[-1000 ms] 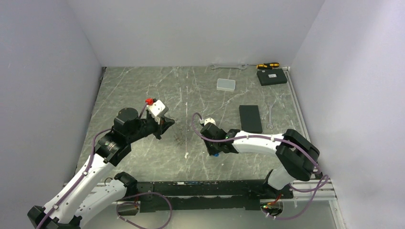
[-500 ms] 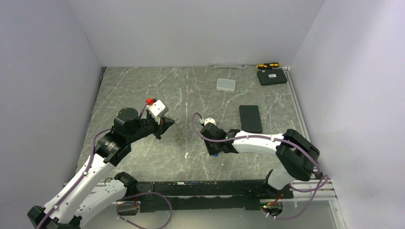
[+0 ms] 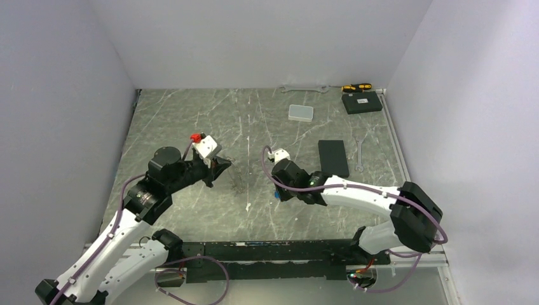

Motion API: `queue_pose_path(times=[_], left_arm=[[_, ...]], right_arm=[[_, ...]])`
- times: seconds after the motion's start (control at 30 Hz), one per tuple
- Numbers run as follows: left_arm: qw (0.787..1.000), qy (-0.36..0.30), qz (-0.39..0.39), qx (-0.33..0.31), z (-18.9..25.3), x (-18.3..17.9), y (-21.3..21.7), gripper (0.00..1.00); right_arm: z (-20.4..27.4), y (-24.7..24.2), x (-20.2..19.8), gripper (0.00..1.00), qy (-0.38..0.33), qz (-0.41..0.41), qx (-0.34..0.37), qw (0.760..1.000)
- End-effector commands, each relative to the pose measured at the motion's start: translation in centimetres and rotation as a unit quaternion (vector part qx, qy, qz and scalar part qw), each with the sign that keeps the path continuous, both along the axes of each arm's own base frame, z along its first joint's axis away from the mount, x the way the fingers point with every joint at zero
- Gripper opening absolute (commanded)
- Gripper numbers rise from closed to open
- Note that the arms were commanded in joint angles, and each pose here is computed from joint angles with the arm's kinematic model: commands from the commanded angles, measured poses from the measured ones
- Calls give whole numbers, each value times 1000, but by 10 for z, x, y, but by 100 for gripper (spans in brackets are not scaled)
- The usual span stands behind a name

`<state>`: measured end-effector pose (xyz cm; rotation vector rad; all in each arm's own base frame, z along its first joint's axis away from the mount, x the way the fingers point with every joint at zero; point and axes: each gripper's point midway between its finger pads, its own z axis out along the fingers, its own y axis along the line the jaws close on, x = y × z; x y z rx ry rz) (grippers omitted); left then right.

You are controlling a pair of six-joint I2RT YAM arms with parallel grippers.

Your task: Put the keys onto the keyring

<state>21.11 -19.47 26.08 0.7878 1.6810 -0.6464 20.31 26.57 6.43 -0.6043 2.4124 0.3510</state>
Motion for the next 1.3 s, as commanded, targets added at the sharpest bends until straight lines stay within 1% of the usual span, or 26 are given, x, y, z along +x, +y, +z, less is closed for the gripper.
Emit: queue_pose_path(times=[0.0, 0.17, 0.33, 0.43, 0.53, 0.67, 0.7, 0.77, 0.83, 0.9, 1.0, 1.03, 1.1, 1.13, 1.2, 1.27], left_arm=[[999, -42, -13, -25, 24, -2, -4, 0], [998, -58, -28, -27, 26, -6, -6, 0], [997, -52, -10, -52, 30, -4, -5, 0], [995, -23, 23, -90, 36, 1, -3, 0], [989, 13, 74, -125, 42, 9, 4, 0], [982, 28, 93, -163, 50, 8, 7, 0], [982, 29, 88, -167, 51, 6, 6, 0], [986, 9, 41, -163, 62, -4, -3, 0], [987, -27, -5, -156, 76, -18, -7, 0], [985, -66, -19, -159, 85, -24, -5, 0], [976, -100, -33, -188, 90, -29, -6, 0], [977, -96, -33, -185, 88, -29, -6, 0], [983, -113, -63, -130, 83, -33, -10, 0], [985, -105, -70, -120, 81, -31, -12, 0], [990, -69, -31, -120, 73, -14, -12, 0], [991, -58, -44, -110, 69, -12, -17, 0]], right_arm=[[46, 18, 17, 0, -74, 22, 53, 996], [87, 24, 24, 0, -135, 42, 103, 985], [111, 26, 24, 0, -177, 54, 139, 973], [116, 24, 25, 0, -186, 51, 143, 971], [118, 23, 27, 0, -187, 44, 143, 971], [121, 22, 28, 0, -189, 36, 151, 970], [122, 22, 28, 0, -190, 34, 153, 969], [126, 23, 27, 0, -194, 33, 162, 967], [132, 23, 27, 0, -200, 32, 172, 964], [134, 21, 26, 0, -204, 35, 175, 962], [140, 20, 24, 0, -213, 43, 177, 960], [145, 20, 24, 0, -219, 48, 180, 958], [152, 20, 23, 0, -229, 56, 182, 955], [156, 19, 22, 0, -234, 61, 183, 953], [166, 25, 19, 0, -255, 93, 193, 943], [175, 32, 17, 0, -275, 131, 189, 933]])
